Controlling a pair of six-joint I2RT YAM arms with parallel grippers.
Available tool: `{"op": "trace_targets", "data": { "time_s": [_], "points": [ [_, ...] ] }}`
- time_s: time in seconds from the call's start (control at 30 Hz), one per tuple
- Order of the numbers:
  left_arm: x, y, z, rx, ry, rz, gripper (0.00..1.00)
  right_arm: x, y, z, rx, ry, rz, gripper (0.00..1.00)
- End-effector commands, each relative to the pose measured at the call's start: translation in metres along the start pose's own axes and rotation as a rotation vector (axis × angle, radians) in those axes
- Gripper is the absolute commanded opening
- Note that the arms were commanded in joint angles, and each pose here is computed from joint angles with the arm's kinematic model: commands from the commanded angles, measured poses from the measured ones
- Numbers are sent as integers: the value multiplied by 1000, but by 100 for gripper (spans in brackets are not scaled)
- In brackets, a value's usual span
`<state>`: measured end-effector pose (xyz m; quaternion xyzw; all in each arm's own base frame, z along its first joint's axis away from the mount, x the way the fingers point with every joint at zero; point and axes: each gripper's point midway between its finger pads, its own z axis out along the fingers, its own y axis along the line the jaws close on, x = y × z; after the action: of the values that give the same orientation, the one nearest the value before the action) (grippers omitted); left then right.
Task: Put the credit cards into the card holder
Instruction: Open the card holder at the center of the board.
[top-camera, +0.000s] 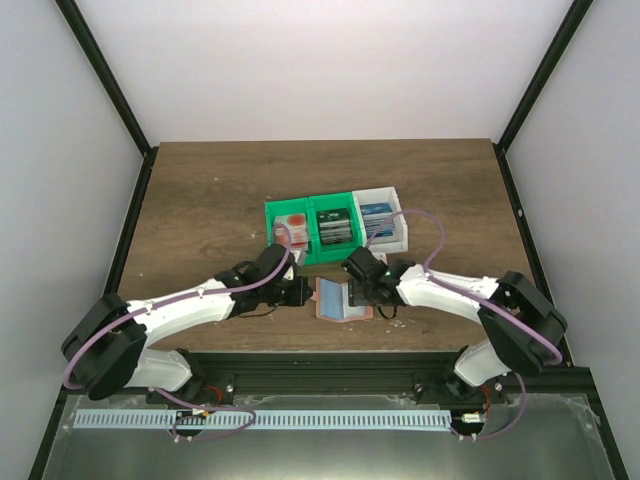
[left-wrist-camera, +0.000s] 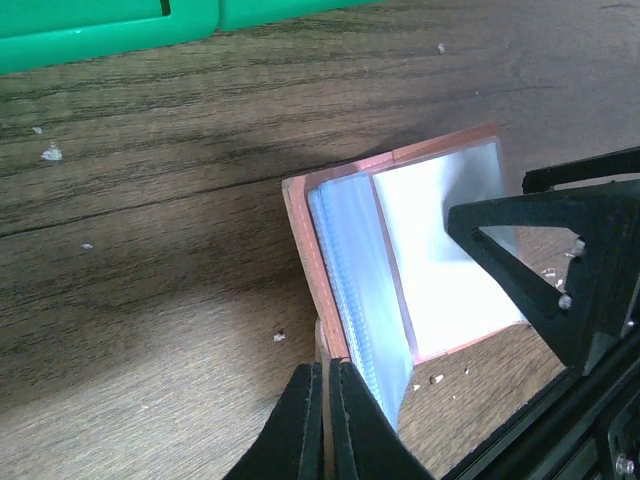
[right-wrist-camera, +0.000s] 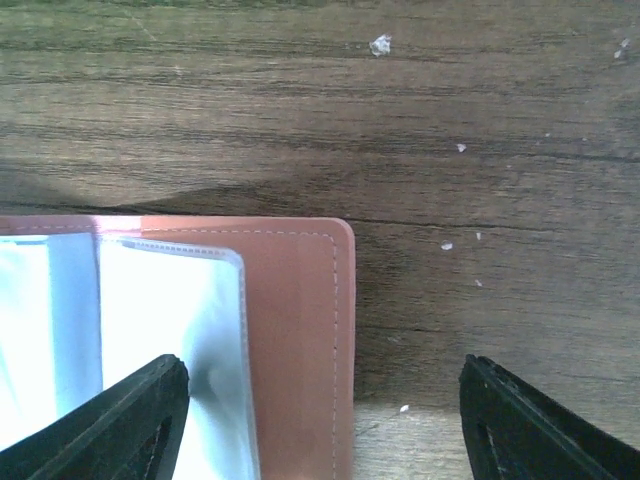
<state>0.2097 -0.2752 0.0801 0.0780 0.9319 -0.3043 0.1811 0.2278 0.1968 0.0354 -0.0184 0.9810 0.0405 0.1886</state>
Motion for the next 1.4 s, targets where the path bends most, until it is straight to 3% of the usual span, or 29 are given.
{"op": "trace_targets", "data": {
  "time_s": [0.0,0.3,0.47,0.63,0.7,0.93,1.07,1.13,1.37],
  "points": [
    [2,3,4,-10,8,-1,0,-22,22,-21,-90,-76,-17,73],
    [0,-7,2,33,13,12,0,-39,53,-57,-271,-122,-30,70],
    [0,-9,1,47,10,14,0,-46,69,-78,-385,-155,-48,47],
    [1,-7,2,40,14,11,0,-36,72,-63,-384,-106,-69,32],
    [2,-5,3,31,15,7,0,-29,75,-53,-384,-76,-82,33],
    [1,8,4,-32,0,-15,6,-13,81,-26,-355,1,-120,52],
    [-1,18,3,-88,-21,-39,17,-5,79,-9,-289,39,-137,57],
    [-7,21,-1,-109,-57,-52,28,0,76,1,-223,63,-146,62],
    [-11,19,-4,-97,-85,-64,39,19,73,22,-100,106,-196,73]
  ]
}}
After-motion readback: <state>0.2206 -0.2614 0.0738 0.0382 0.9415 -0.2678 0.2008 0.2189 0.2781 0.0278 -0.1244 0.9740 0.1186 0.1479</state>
